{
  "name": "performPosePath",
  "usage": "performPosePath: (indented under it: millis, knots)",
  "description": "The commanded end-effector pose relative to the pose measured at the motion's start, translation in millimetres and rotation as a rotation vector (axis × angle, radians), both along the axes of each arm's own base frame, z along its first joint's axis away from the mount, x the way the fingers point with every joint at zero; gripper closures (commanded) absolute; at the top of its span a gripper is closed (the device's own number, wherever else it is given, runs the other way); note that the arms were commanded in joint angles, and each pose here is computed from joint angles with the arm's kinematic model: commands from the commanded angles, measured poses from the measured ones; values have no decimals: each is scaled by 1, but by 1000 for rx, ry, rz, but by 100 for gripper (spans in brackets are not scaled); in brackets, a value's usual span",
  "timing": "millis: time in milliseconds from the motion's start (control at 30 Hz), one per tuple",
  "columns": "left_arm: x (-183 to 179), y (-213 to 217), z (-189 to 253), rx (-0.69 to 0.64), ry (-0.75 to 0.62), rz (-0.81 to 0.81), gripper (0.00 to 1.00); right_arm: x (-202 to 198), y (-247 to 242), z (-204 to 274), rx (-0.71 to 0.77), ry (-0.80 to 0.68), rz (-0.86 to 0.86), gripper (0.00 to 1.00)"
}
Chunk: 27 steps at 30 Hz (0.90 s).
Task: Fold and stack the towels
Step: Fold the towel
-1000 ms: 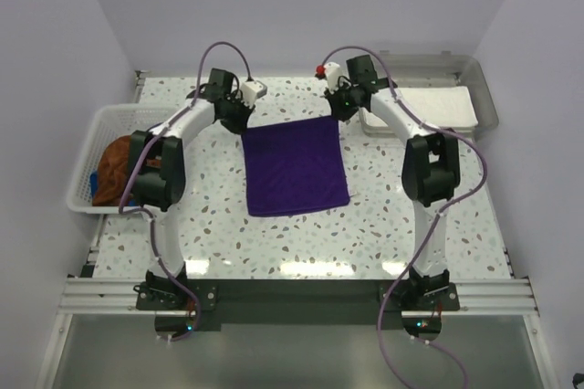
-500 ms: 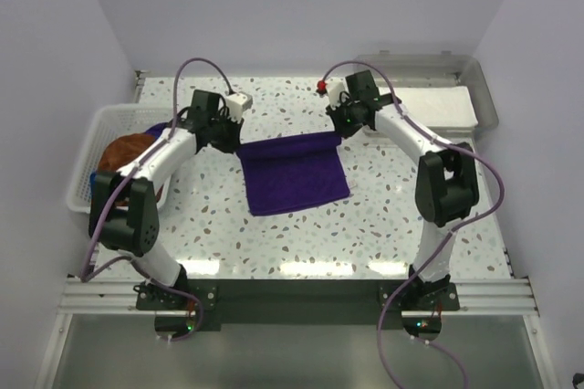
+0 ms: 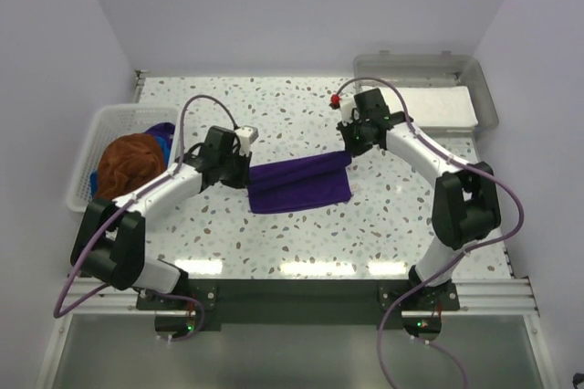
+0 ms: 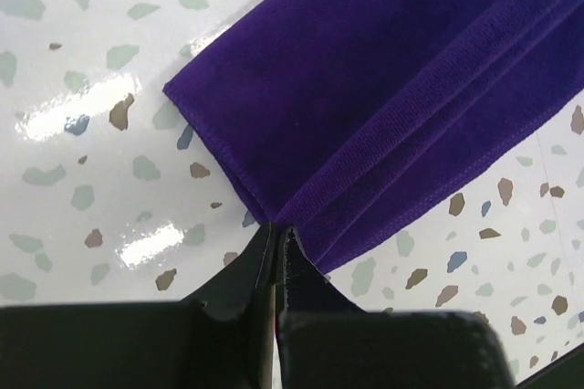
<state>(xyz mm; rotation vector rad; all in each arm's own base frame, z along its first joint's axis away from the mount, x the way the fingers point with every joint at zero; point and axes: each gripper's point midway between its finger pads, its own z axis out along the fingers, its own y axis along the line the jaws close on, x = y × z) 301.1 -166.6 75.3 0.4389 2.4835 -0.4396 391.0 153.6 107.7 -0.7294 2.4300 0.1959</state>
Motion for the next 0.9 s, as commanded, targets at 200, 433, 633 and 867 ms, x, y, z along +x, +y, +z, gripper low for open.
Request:
performPosePath:
  millis: [200,433,633,867]
  knots:
    - [0,28,-11,80,8,150,100,-30,-11,-28,54,66,-113,100]
    - [-13,25,-21,75,72,127,100,-40,-12,-39,60,92,-121,100]
    - [-11,28,-20,82,64,143,100,-36,-6,-25,97,76,-128,100]
    - [2,27,6,85,21,145,100,-32,-4,-1,120,32,-137,100]
